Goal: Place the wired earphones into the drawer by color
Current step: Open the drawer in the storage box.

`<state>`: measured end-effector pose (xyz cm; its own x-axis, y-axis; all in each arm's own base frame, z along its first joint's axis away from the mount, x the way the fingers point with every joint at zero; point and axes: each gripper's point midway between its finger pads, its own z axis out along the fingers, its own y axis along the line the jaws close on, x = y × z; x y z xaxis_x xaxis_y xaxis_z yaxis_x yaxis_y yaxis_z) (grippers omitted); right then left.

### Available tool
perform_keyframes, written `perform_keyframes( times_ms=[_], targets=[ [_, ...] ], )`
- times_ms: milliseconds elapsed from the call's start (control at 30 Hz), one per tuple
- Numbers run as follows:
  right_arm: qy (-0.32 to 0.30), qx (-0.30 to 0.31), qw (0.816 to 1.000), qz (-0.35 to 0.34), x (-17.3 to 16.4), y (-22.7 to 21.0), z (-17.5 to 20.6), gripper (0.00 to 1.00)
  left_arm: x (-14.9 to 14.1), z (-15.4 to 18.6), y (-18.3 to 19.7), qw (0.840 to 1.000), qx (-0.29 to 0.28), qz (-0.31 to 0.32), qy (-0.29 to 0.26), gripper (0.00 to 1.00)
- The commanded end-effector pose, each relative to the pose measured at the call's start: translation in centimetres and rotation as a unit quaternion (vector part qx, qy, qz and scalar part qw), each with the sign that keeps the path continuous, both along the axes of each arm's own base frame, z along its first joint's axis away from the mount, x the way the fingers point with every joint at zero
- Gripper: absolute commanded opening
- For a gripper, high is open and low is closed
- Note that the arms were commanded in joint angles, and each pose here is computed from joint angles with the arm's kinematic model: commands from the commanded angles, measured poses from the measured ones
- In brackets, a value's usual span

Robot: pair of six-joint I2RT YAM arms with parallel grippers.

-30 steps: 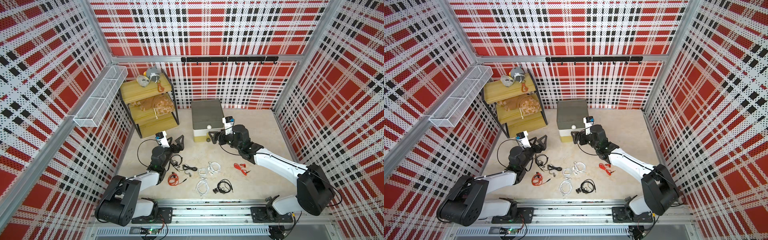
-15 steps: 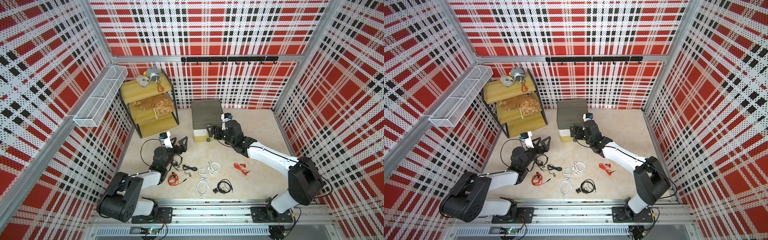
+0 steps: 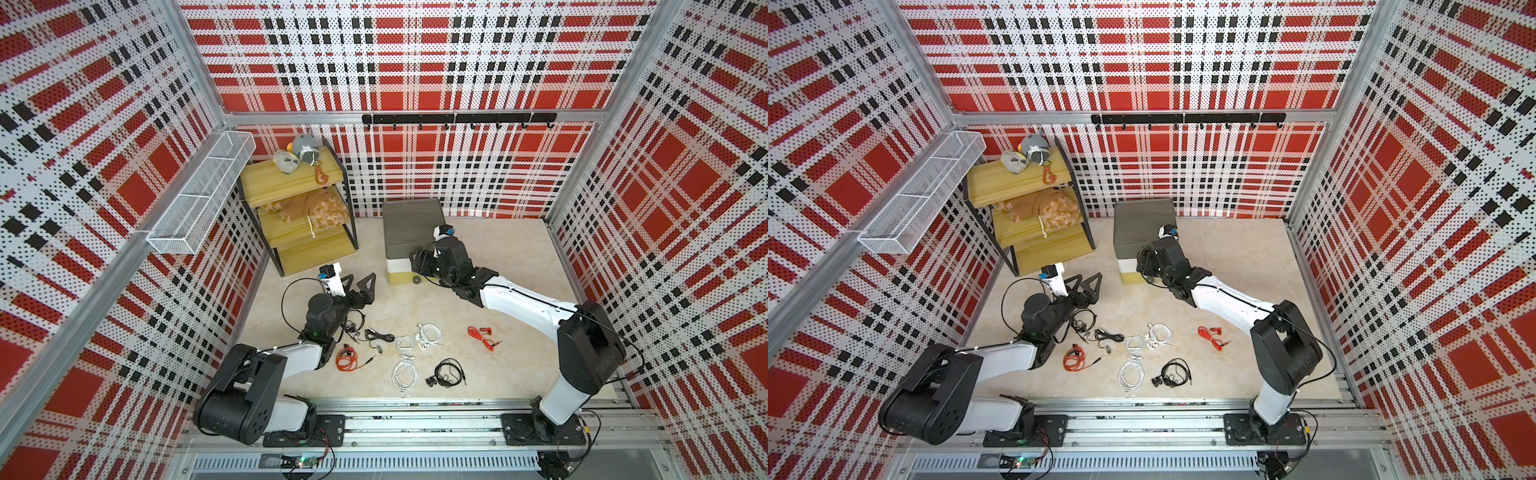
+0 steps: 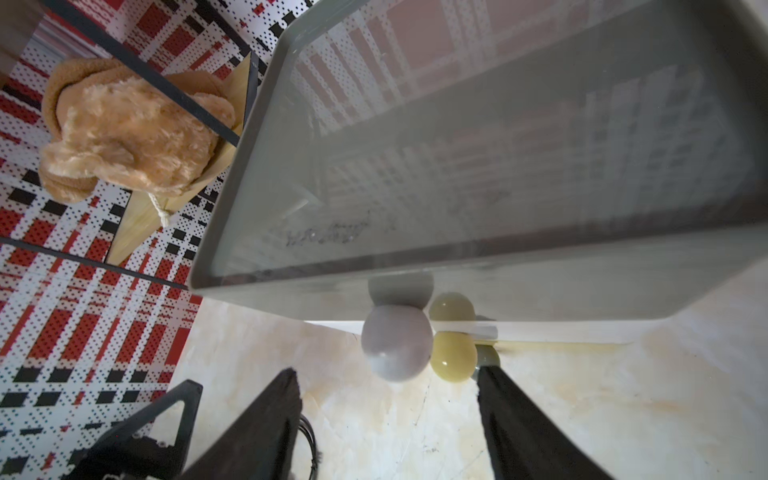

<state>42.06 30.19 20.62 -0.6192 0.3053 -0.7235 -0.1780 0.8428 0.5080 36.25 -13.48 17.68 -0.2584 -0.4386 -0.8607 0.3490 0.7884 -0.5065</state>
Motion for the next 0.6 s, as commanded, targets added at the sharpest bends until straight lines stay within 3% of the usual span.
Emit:
perform_keyframes(
  times_ms=[0,567],
  targets=[
    [0.002,-0.011,1.000,-0.017,0.5,-0.1,-0.2,0.67,0.1,1.0,-0.6,1.000,0.001,-0.011,-0.020,0.97],
    [0.007,-0.022,0.999,-0.024,2.0,0.7,-0.7,0.49,0.0,1.2,-0.8,1.000,0.002,-0.014,-0.023,0.97]
  ],
)
